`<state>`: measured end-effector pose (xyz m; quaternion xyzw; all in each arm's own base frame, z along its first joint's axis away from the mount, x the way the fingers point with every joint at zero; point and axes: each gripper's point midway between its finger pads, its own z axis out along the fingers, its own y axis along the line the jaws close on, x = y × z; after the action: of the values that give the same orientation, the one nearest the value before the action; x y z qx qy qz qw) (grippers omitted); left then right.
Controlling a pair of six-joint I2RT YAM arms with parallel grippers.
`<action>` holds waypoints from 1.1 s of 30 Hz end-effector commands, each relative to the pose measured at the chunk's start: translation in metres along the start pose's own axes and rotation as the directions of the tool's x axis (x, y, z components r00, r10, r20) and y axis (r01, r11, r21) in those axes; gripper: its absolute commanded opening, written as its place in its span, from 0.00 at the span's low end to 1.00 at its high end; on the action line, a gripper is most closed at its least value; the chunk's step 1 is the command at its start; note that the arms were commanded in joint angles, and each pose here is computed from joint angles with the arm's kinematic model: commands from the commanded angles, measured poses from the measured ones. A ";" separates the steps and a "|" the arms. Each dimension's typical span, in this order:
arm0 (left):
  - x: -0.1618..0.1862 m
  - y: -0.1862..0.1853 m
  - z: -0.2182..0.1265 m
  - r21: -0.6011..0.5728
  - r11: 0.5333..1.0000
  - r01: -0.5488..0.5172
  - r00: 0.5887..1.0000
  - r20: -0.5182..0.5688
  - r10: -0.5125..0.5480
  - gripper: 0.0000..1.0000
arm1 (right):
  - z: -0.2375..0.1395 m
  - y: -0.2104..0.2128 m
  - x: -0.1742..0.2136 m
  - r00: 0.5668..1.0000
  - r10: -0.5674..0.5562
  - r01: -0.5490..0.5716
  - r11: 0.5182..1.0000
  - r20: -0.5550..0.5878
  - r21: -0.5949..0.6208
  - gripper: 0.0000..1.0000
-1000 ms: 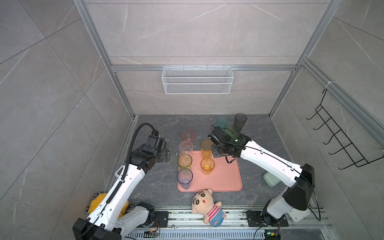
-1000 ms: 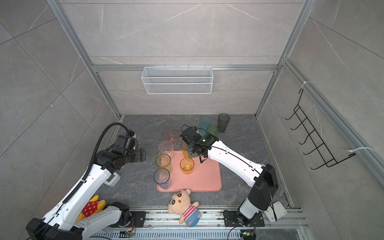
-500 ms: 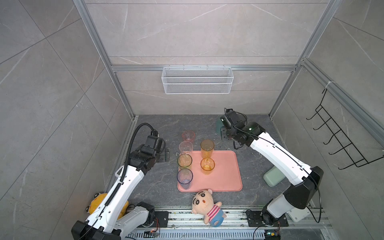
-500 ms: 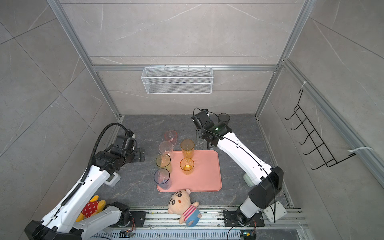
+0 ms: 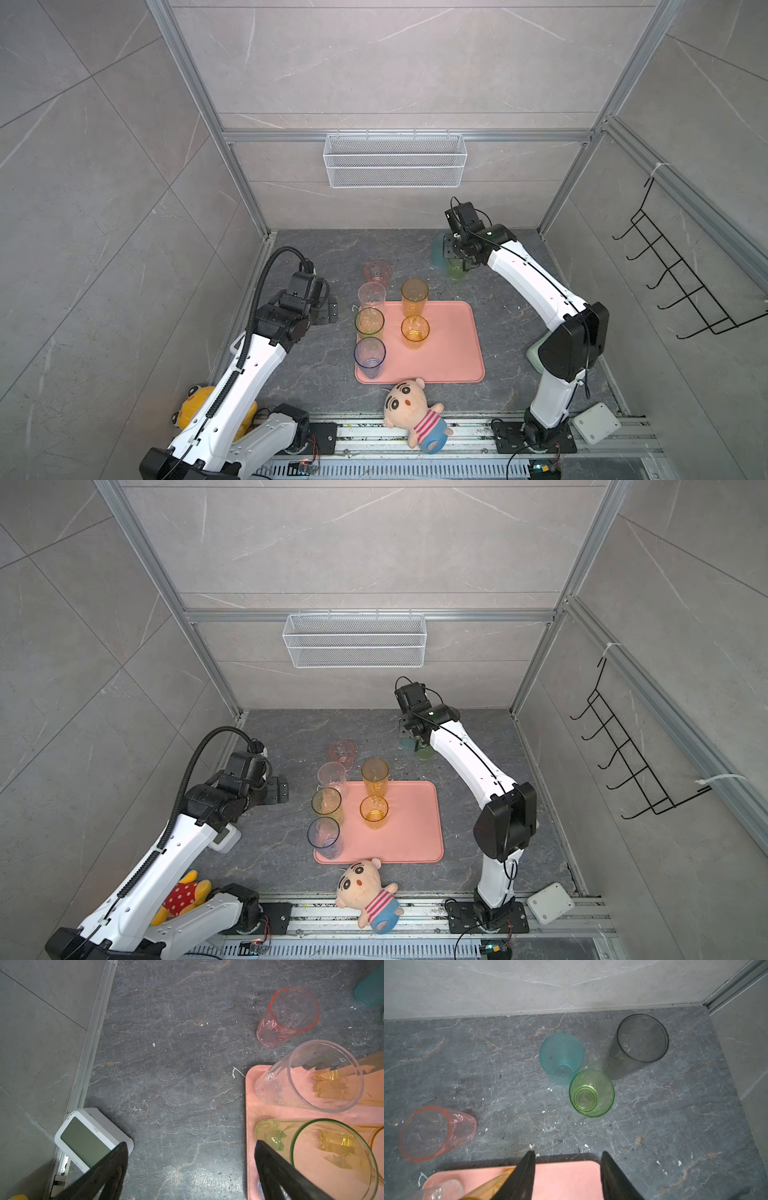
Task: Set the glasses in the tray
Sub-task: 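Move the right gripper over the dark grey glass beyond the tray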
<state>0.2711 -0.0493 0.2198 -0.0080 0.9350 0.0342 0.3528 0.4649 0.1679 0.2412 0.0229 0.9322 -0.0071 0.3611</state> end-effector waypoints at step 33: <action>-0.002 0.005 0.003 -0.030 1.000 0.007 1.000 0.006 -0.007 0.95 | 0.118 -0.127 -0.018 0.903 0.431 -0.429 0.900 -0.002 0.070 0.65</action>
<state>0.2715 -0.0491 0.2181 -0.0076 0.9359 0.0363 0.3502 0.5483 0.0368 0.1713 0.2324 0.9088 0.0256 0.3457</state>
